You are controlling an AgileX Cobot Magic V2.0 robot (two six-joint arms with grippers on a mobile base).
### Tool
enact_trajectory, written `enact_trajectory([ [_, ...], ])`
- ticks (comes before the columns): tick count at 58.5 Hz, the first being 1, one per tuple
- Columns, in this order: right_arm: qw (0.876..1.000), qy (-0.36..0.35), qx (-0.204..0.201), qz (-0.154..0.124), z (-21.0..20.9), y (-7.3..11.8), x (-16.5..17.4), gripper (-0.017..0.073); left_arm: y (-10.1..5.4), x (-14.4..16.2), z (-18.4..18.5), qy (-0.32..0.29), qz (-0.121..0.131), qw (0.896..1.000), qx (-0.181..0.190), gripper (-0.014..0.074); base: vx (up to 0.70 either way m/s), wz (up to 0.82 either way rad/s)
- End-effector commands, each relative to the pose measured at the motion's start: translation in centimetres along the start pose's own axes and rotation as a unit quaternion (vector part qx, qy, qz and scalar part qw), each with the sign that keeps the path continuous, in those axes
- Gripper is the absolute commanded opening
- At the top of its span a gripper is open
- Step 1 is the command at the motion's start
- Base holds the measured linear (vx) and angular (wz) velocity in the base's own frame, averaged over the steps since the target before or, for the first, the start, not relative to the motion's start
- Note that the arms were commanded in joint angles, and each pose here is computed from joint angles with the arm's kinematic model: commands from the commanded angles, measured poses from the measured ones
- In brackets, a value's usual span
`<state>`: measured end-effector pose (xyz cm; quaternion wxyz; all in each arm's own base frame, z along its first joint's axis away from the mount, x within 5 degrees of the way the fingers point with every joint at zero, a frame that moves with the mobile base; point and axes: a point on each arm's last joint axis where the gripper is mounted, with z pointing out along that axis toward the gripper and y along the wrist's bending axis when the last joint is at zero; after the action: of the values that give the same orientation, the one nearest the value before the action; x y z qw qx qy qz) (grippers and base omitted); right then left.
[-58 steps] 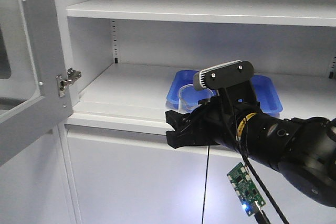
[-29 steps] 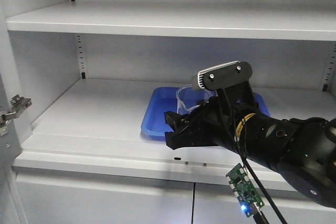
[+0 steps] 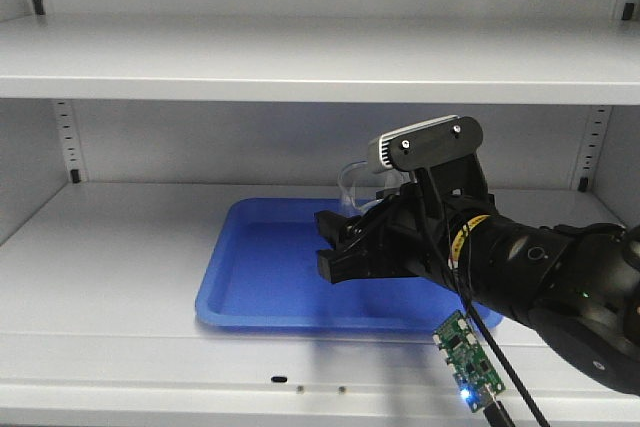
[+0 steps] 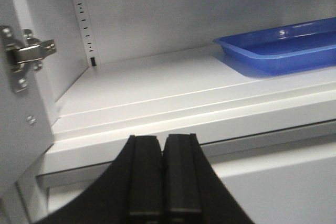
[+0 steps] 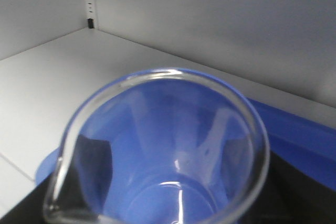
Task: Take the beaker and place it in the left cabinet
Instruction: 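Bring the held beaker over the blue tray on the shelf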
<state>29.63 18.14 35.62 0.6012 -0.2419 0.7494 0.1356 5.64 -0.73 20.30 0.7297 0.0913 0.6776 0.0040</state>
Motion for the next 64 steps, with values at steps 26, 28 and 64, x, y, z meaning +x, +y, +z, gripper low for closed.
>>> enact_trajectory([
  [26, 0.997, -0.071, -0.010, -0.002, -1.42, -0.07, -2.81, -0.0008, 0.00, -0.26, -0.13, -0.039, -0.003, 0.999, -0.003, 0.0001, 0.09, -0.10],
  [28, 0.997, -0.071, -0.010, -0.002, -1.42, -0.07, -2.81, -0.0008, 0.00, -0.26, -0.13, -0.039, -0.003, 0.999, -0.003, 0.0001, 0.04, -0.06],
  [64, 0.997, -0.071, -0.011, -0.001, -1.42, -0.07, -2.82, -0.0008, 0.00, -0.26, -0.13, -0.039, -0.003, 0.999, -0.003, 0.0001, 0.00, -0.01],
])
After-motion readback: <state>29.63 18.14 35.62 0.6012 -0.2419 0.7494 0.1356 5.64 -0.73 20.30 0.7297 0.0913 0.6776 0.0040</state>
